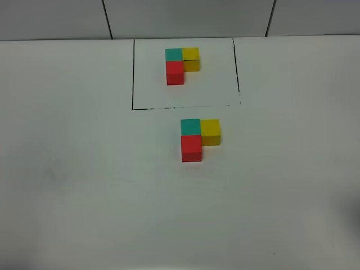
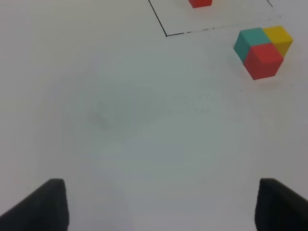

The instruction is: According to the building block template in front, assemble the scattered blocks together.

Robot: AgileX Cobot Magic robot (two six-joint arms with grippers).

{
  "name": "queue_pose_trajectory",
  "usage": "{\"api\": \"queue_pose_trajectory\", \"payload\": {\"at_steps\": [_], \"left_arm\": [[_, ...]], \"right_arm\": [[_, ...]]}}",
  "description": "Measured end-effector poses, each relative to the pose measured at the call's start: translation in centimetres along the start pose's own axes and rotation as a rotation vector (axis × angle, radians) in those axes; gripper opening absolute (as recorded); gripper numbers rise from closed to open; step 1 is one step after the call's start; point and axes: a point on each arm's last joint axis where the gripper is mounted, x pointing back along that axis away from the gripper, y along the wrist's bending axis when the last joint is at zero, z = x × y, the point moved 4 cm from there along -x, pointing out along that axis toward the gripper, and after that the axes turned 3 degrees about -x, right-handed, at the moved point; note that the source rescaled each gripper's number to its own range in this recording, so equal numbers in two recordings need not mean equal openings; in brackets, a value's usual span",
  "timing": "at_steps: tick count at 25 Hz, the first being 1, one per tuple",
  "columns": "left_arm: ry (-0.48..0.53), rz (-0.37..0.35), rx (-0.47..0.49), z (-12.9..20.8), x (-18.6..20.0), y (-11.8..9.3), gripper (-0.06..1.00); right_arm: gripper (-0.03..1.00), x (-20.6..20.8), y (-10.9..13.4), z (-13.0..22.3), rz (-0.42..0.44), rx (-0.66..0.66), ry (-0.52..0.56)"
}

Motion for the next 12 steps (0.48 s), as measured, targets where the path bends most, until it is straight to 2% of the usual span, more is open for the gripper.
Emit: {"api": "queue_pose_trajectory", "payload": {"at_steps": [6,12], "left_arm": [[0.000,0.000,0.000,0.0,0.0,0.0,0.79],[0.000,0.000,0.000,0.0,0.0,0.0,0.79]], "right_arm": [[0.89,3.5,0.1,3.7,-0.032,0.003,-0.142],[0.89,5.4,0.3,6.3,-0.058,0.007,-0.210]]}}
